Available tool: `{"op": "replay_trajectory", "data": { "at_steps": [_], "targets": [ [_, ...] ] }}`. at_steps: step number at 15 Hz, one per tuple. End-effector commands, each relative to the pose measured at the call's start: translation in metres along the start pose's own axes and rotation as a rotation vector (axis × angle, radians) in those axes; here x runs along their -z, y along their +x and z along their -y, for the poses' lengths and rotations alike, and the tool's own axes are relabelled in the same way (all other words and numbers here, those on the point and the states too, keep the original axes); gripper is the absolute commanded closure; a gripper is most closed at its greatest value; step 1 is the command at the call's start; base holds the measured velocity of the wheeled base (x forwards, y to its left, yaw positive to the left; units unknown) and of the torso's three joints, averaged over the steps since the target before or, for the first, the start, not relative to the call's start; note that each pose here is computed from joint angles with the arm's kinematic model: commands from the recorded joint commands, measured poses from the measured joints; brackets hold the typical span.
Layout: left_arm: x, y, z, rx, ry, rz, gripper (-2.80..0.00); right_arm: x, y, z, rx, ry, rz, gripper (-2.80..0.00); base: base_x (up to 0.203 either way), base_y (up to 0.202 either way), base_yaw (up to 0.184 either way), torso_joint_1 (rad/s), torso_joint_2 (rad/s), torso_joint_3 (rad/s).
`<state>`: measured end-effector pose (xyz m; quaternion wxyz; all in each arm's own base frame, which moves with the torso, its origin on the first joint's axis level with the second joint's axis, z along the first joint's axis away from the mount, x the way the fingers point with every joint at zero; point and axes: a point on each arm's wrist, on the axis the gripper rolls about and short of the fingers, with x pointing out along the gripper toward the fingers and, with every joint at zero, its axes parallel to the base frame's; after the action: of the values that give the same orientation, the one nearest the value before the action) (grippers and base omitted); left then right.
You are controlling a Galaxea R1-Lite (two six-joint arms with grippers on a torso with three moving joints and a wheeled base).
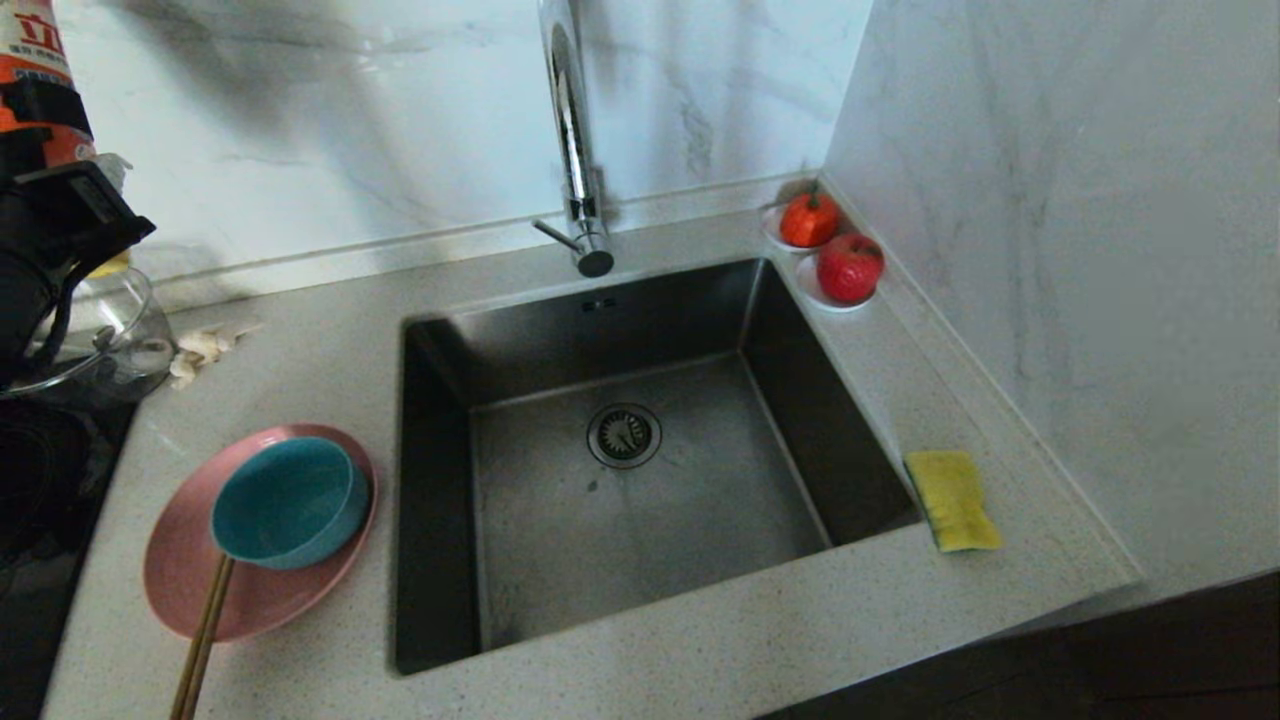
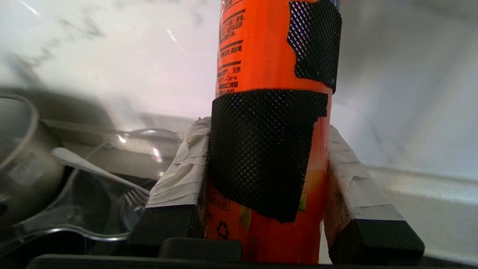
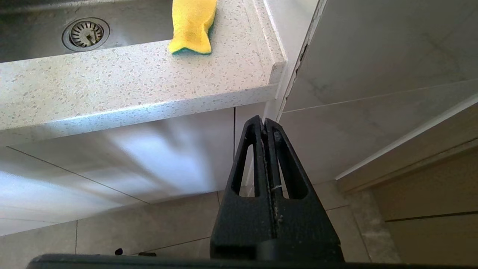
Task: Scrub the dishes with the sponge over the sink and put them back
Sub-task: Place the dish soap on the table
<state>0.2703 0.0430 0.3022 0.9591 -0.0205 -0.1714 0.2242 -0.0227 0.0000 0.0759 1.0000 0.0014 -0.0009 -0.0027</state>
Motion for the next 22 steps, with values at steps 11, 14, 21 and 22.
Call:
{"op": "replay_trajectory", "data": {
  "at_steps": [11, 14, 21, 22],
  "targets": [
    [0.059, 0.029, 0.005, 0.019, 0.027, -0.142, 0.00, 0.000, 0.000, 0.000, -0.001, 0.000, -0.001, 0.00, 0.000, 0.000, 0.000, 0.000, 0.00, 0.000],
    [0.064, 0.038, 0.007, 0.036, 0.026, -0.145, 0.00, 0.000, 0.000, 0.000, -0.001, -0.001, -0.002, 0.00, 0.000, 0.000, 0.000, 0.000, 0.00, 0.000],
    [0.069, 0.060, 0.016, 0.101, 0.014, -0.072, 0.00, 0.000, 0.000, 0.000, -0.001, -0.001, -0.002, 0.00, 0.000, 0.000, 0.000, 0.000, 0.00, 0.000],
    [0.074, 0.062, 0.017, 0.101, 0.019, -0.082, 0.00, 0.000, 0.000, 0.000, 0.001, -0.001, -0.001, 0.00, 0.000, 0.000, 0.000, 0.000, 0.00, 0.000]
  ]
}}
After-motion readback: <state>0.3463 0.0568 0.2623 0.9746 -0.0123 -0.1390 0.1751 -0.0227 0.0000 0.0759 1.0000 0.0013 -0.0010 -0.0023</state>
